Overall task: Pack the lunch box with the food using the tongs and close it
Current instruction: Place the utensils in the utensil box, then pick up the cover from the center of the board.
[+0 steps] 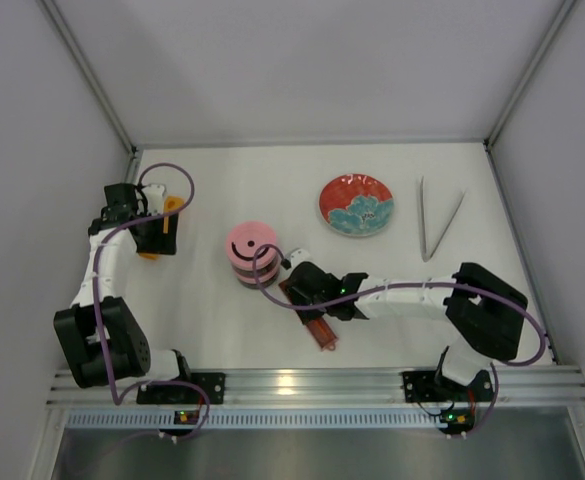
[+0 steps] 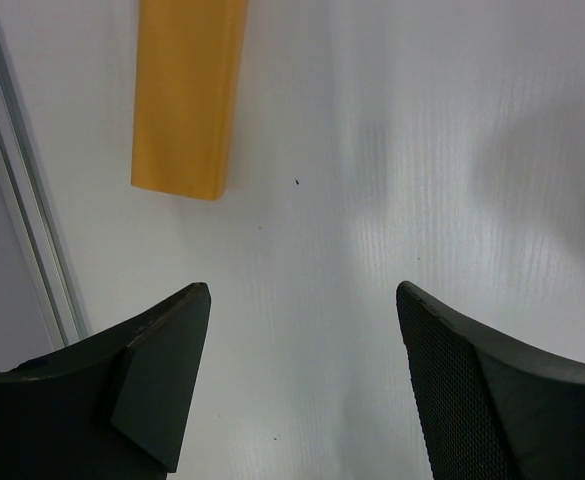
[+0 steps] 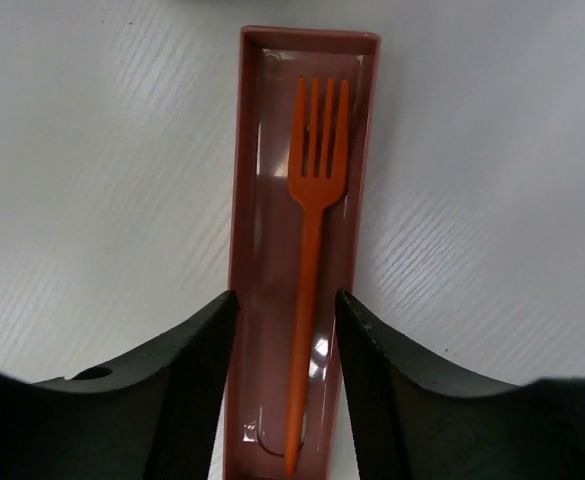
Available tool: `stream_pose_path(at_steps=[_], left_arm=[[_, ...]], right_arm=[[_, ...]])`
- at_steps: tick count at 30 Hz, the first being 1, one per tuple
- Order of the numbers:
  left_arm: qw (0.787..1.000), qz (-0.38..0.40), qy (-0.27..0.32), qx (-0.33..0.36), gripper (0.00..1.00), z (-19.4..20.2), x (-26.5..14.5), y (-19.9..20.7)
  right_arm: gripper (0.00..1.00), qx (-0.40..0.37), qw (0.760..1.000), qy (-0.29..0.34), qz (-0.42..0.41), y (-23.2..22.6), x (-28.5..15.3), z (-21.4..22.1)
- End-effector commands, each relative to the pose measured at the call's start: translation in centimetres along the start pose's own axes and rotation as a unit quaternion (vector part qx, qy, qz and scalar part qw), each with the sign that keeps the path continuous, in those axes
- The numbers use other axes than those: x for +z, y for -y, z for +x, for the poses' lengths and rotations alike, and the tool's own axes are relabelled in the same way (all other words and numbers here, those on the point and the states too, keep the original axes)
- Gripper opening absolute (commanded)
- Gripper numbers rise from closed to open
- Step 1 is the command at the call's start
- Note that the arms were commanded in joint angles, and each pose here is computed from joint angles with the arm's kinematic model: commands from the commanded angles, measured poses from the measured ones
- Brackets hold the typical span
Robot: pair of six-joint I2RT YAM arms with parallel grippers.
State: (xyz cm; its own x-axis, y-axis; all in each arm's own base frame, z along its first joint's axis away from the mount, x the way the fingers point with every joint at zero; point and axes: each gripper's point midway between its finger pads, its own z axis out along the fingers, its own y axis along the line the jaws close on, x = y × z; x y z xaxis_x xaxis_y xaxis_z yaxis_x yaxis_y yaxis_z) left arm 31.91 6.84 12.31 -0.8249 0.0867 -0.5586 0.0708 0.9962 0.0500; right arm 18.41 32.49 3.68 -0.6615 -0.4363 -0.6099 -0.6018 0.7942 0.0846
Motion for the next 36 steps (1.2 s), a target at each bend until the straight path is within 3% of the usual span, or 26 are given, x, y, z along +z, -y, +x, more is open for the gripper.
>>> stream_pose_path(at_steps=[1, 8, 17, 20, 25, 30, 34, 36], left_arm=[[1.0, -0.012, 0.011, 0.01, 0.81, -0.4, 0.2, -0.6], [1.0, -0.002, 0.011, 0.004, 0.84, -2.8, 0.7, -1.0], [1.0, -0.028, 0.003, 0.0, 0.89, -8.6, 6.5, -4.6], [0.998, -0.051, -0.04, -0.001, 0.91, -7.8, 10.1, -6.1], [0.996, -0.071, -0.046, 0.02, 0.93, -9.2, 13.7, -8.0], [0.993, -0.073, -0.085, 0.029, 0.92, -7.7, 17.1, -8.7], [0.994, -0.044, -0.09, 0.035, 0.86, -7.0, 17.7, -7.7], [0.994, -0.019, -0.096, 0.039, 0.79, -6.2, 18.0, -6.8]], right_arm=[[0.5, -0.017, 1.0, 0.018, -0.013, -1.3, -1.4, -2.4], [0.65, -0.036, 0.999, 0.019, -0.03, -1.8, -4.5, -3.7], [0.73, -0.037, 0.999, 0.036, -0.006, -0.2, -6.6, -3.7], [0.78, -0.036, 0.999, 0.024, 0.01, 0.6, -6.4, -2.9], [0.86, -0.021, 1.0, 0.008, 0.014, 1.3, -5.5, -1.0], [0.91, -0.024, 0.999, -0.027, 0.025, 1.6, -4.4, 0.5], [0.91, -0.014, 0.999, -0.035, 0.024, 1.7, -3.7, 1.3], [0.91, -0.011, 0.999, -0.04, 0.019, 1.7, -3.5, 1.8]])
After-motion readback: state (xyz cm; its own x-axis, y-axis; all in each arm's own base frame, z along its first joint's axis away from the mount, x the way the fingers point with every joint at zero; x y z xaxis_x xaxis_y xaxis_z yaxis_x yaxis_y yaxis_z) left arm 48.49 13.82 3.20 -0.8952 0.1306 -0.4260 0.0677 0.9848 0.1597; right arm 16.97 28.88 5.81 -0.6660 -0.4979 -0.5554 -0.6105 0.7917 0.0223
